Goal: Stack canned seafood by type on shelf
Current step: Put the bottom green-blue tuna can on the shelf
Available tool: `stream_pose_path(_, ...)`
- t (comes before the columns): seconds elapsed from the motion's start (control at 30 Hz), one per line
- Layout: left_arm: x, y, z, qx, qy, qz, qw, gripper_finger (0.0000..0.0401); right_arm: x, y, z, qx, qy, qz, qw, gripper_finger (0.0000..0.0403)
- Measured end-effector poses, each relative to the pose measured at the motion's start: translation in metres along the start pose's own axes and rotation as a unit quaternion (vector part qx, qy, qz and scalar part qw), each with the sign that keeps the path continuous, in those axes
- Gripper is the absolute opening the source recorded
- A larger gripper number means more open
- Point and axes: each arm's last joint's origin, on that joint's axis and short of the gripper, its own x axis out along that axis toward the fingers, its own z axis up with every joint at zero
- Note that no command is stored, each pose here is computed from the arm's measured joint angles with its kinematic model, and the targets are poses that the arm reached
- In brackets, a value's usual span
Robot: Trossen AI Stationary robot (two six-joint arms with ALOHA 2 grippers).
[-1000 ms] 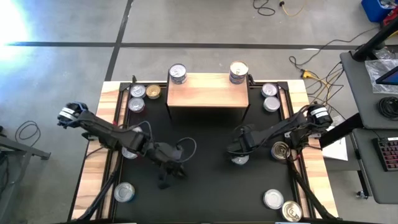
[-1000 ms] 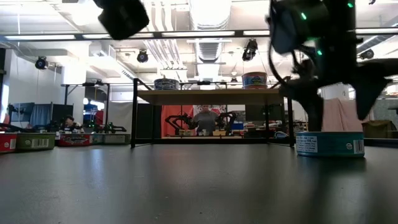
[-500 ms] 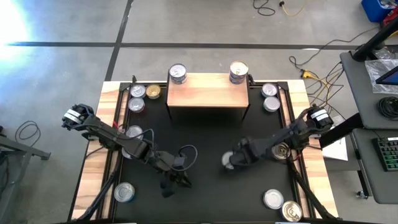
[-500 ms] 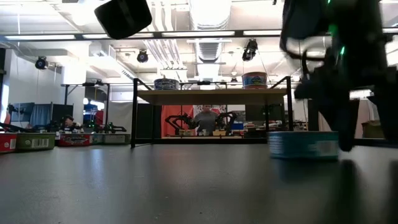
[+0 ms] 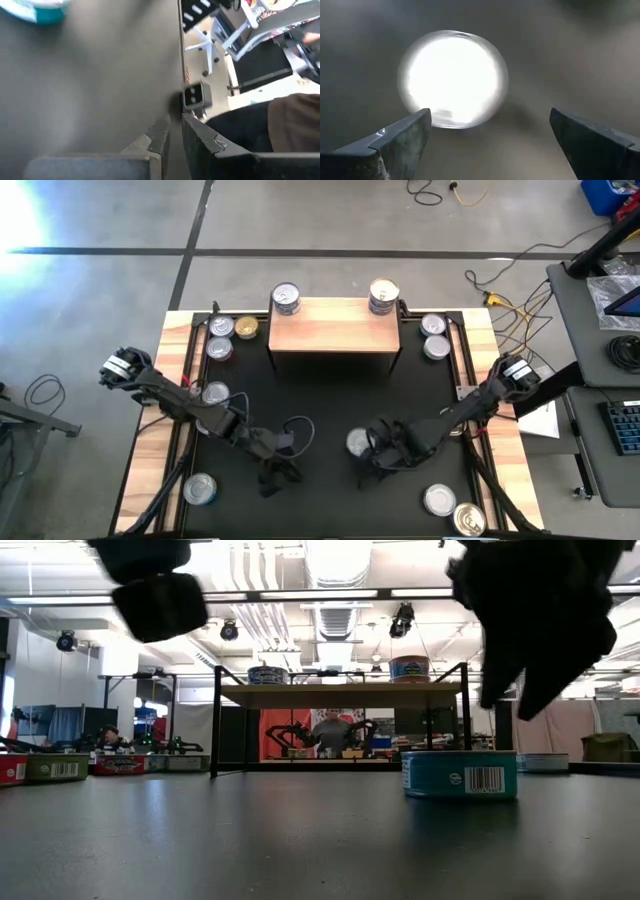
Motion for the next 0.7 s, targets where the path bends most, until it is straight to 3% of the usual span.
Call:
stream_pose_path(0.1, 0.002, -0.002, -0.011, -0.008, 0.015, -0.002, 1.0, 0.0034, 0.01, -0.006, -0.005, -0.063, 0.002, -0.013, 0.998, 0.04)
stream_pose_path(0.23, 0.003, -0.003, -0.021, -0.026, 0.028, 0.0, 0.999, 0.0034, 0.031, 0.011, -0.01, -0.163, 0.023, 0.093, 0.982, 0.04)
stream_pose_path(0.4, 0.004, -0.005, -0.025, -0.036, 0.029, 0.004, 0.999, 0.0034, 0.051, 0.048, -0.01, -0.176, -0.009, 0.21, 0.962, 0.04)
stream_pose_path(0.5, 0.004, -0.004, -0.026, -0.044, 0.027, 0.011, 0.999, 0.0034, 0.043, 0.072, 0.0, -0.176, -0.037, 0.276, 0.944, 0.04)
stream_pose_path(0.6, 0.004, -0.001, -0.028, -0.05, 0.027, 0.028, 0.998, 0.0034, 0.031, 0.082, 0.007, -0.2, -0.056, 0.288, 0.935, 0.04)
stream_pose_path(0.7, 0.003, 0.005, -0.034, -0.06, 0.034, 0.076, 0.995, 0.0034, 0.028, 0.077, 0.007, -0.222, -0.051, 0.256, 0.939, 0.04)
